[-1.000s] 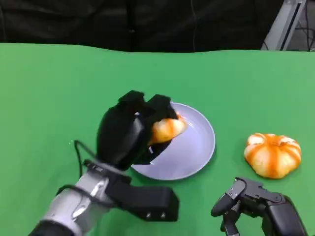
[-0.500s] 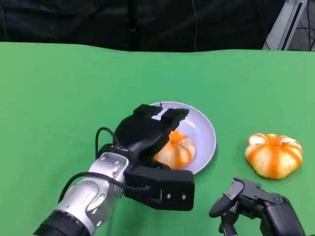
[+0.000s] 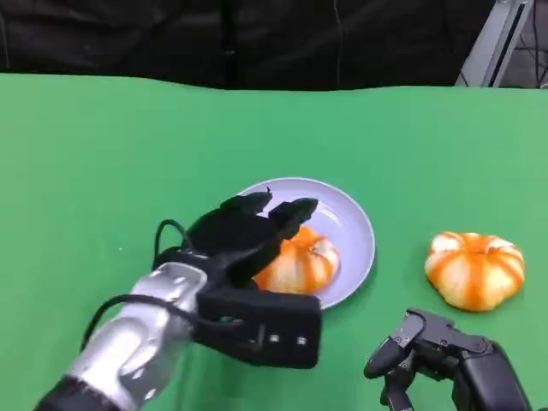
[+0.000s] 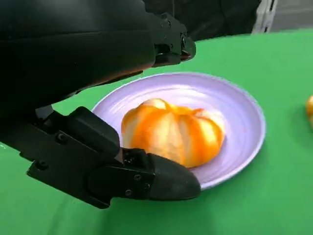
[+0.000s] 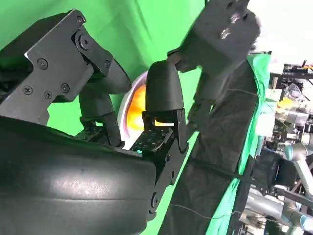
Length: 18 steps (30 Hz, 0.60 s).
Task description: Grasp the bread from the table and place it into the plate.
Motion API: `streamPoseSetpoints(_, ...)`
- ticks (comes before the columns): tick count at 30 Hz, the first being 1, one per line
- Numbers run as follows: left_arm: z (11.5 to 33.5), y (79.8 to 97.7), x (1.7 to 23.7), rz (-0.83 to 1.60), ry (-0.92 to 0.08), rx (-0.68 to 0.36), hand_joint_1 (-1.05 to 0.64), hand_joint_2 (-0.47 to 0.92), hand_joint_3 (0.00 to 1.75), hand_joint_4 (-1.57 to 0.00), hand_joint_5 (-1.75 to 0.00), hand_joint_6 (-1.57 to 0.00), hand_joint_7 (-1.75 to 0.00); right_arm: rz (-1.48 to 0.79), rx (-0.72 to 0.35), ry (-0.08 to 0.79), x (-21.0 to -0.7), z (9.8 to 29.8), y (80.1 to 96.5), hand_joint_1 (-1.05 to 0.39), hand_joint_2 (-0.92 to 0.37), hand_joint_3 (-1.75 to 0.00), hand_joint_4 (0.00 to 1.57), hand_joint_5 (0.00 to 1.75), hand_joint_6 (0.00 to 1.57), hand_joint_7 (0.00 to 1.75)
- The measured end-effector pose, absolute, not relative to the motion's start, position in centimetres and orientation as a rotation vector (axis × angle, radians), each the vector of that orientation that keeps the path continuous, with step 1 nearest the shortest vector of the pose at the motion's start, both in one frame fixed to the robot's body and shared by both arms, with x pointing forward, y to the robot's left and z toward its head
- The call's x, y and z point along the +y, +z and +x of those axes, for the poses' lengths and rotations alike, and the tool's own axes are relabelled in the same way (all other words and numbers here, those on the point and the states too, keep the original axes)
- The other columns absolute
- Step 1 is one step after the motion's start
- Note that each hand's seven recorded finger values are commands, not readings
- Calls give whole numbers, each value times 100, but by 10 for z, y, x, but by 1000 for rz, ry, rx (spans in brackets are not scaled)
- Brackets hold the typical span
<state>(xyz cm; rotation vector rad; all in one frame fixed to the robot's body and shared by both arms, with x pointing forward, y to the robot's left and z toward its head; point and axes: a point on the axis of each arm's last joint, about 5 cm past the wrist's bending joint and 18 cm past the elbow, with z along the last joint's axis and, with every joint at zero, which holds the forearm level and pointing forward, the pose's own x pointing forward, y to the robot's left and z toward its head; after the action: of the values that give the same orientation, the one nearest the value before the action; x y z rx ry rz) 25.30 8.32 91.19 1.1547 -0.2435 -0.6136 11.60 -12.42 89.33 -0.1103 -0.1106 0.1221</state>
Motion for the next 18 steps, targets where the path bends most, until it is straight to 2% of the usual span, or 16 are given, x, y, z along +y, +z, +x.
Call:
streamPoseSetpoints(5, 239, 907, 102, 987, -572, -272, -87, 92, 46, -5, -3, -8, -5, -102, -105, 116, -126, 115, 893, 5, -33, -138, 75, 161, 79, 132)
streamPoseSetpoints(9, 237, 905, 105, 970, -565, -266, -87, 92, 46, -5, -3, -8, -5, -99, -105, 116, -126, 115, 893, 5, -33, -138, 75, 161, 79, 132)
streamPoseSetpoints(10, 237, 905, 105, 969, -566, -268, -72, 92, 42, -21, -22, -24, -12, -99, -104, 116, -126, 115, 893, 4, -32, -141, 74, 161, 80, 132)
streamPoseSetpoints(11, 234, 904, 109, 919, -536, -288, -61, 92, 36, -25, -58, -38, -17, -100, -105, 123, -126, 115, 893, 3, -31, -143, 74, 161, 80, 133)
streamPoseSetpoints(13, 217, 898, 117, 703, -414, -396, -52, 92, 29, -28, -96, -53, -26, -104, -100, 117, -129, 114, 892, 1, -30, -146, 73, 161, 80, 135)
streamPoseSetpoints(14, 207, 895, 122, 589, -346, -440, -51, 92, 28, -28, -104, -55, -29, -108, -96, 117, -131, 113, 891, 1, -30, -147, 73, 161, 80, 135)
streamPoseSetpoints(16, 193, 888, 132, 469, -251, -467, -49, 92, 28, -28, -110, -56, -32, -109, -92, 117, -133, 112, 891, 1, -30, -148, 72, 161, 80, 136)
streamPoseSetpoints(18, 187, 883, 141, 431, -202, -453, -46, 92, 27, -29, -124, -54, -54, -109, -96, 123, -133, 113, 892, 2, -28, -152, 72, 164, 80, 138)
